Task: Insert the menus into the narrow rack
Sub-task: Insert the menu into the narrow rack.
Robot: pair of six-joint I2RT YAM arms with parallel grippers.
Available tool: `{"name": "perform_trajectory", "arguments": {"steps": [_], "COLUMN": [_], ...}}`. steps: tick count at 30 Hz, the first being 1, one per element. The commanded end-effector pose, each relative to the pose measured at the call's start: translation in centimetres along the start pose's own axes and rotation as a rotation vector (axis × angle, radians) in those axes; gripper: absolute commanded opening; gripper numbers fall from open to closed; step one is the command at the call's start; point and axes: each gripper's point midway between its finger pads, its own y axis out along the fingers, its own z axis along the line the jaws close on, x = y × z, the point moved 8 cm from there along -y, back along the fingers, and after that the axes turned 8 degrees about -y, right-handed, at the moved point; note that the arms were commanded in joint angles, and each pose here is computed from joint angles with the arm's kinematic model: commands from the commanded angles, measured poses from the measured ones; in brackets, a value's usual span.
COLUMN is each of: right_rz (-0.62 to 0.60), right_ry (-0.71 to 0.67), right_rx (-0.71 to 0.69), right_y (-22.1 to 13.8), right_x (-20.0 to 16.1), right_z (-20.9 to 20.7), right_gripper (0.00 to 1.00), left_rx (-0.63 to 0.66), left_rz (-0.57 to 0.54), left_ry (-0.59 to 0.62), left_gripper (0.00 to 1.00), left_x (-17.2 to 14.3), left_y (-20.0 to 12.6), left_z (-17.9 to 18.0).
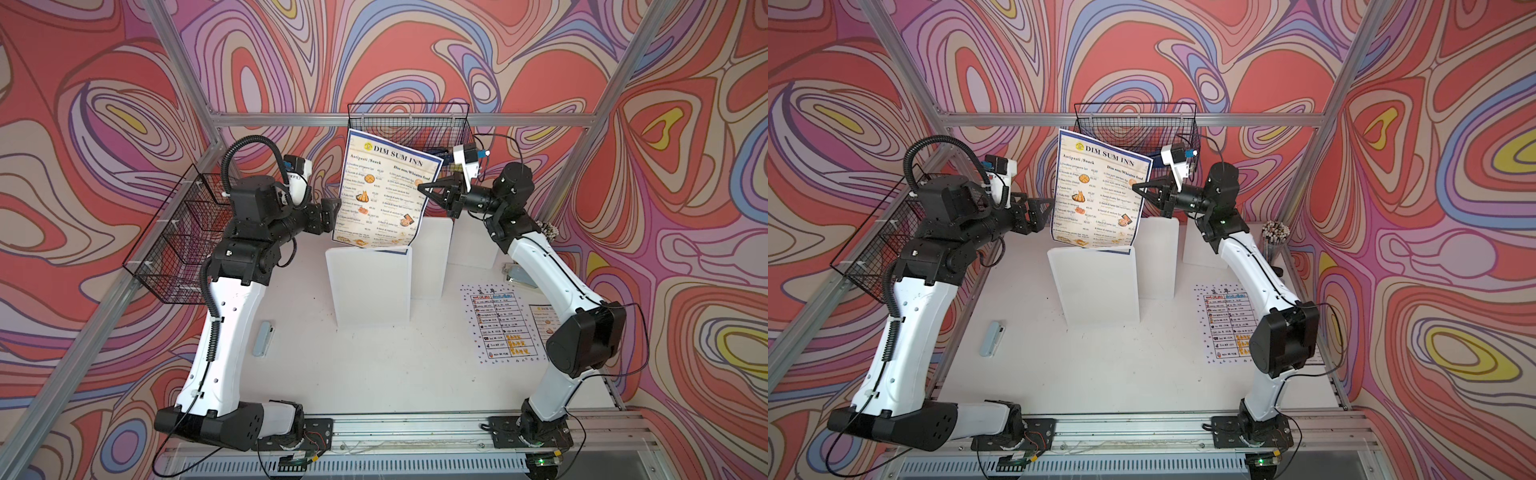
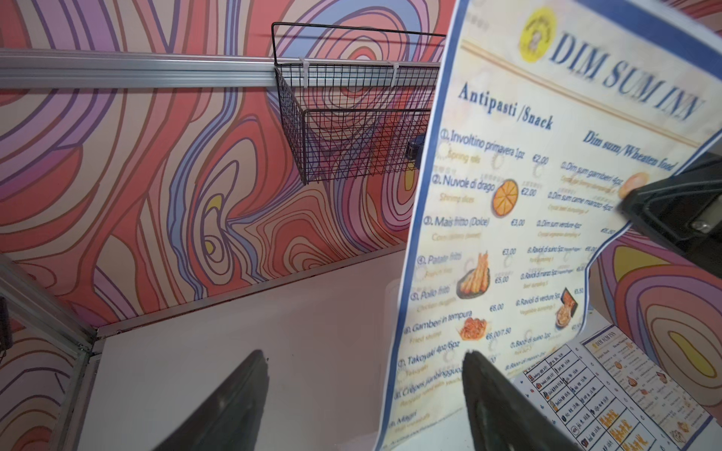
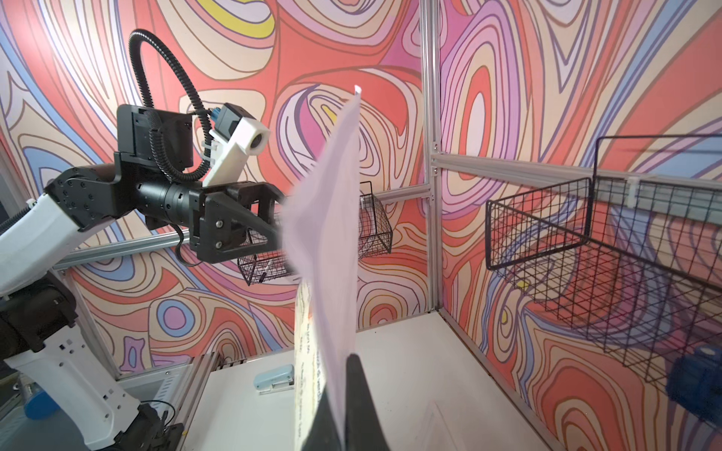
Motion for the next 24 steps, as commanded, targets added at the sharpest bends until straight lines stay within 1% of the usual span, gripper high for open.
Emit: {"name": "perform_trajectory", "arguments": {"steps": [1, 7, 9, 11, 14, 17, 21, 24], "right_rz": [0.003, 0.009, 0.004, -0.001, -0.005, -0.004, 0.000, 0.000], "right_ry": [-0.003, 0.012, 0.013, 0.017, 0.028, 0.029, 0.030, 0.033], "right_rx": [0.057, 0.109, 0.091, 0.047, -0.006, -0.042, -0.038, -0.029], "right_y": [0.1, 0.0, -0.3, -0.7, -0.9, -0.9, -0.7, -0.6], "right_x": [0.3, 0.5, 0.7, 0.7, 0.4, -0.1, -0.5, -0.5], "right_z": [0.5, 0.7, 0.5, -0.1, -1.0, -1.7, -2.1, -2.2], "right_gripper": [0.00, 0.00, 0.00, 0.00, 0.00, 0.00, 0.00, 0.00], "left_rx": [-0.013, -0.012, -0.019, -0.051, -0.075, -0.112, -0.141, -0.155], "left_rz": [-0.038, -0.030, -0.020, -0.002, 0.022, 0.027, 0.028, 0.042], "left_ry": [0.013, 0.010, 0.015, 0.029, 0.048, 0.077, 0.088, 0.096], "left_gripper": [0.80, 0.80, 0.78, 0.75, 0.72, 0.74, 0.74, 0.71], "left_x": [0.7, 0.4, 0.2, -0.2, -0.8, -1.7, -2.6, -3.1], "left_y": [-0.6, -0.4, -0.1, 0.4, 1.2, 1.8, 2.4, 3.0], "left_z": [-0.5, -0.4, -0.3, -0.4, -0.2, -0.2, 0.3, 0.6]}}
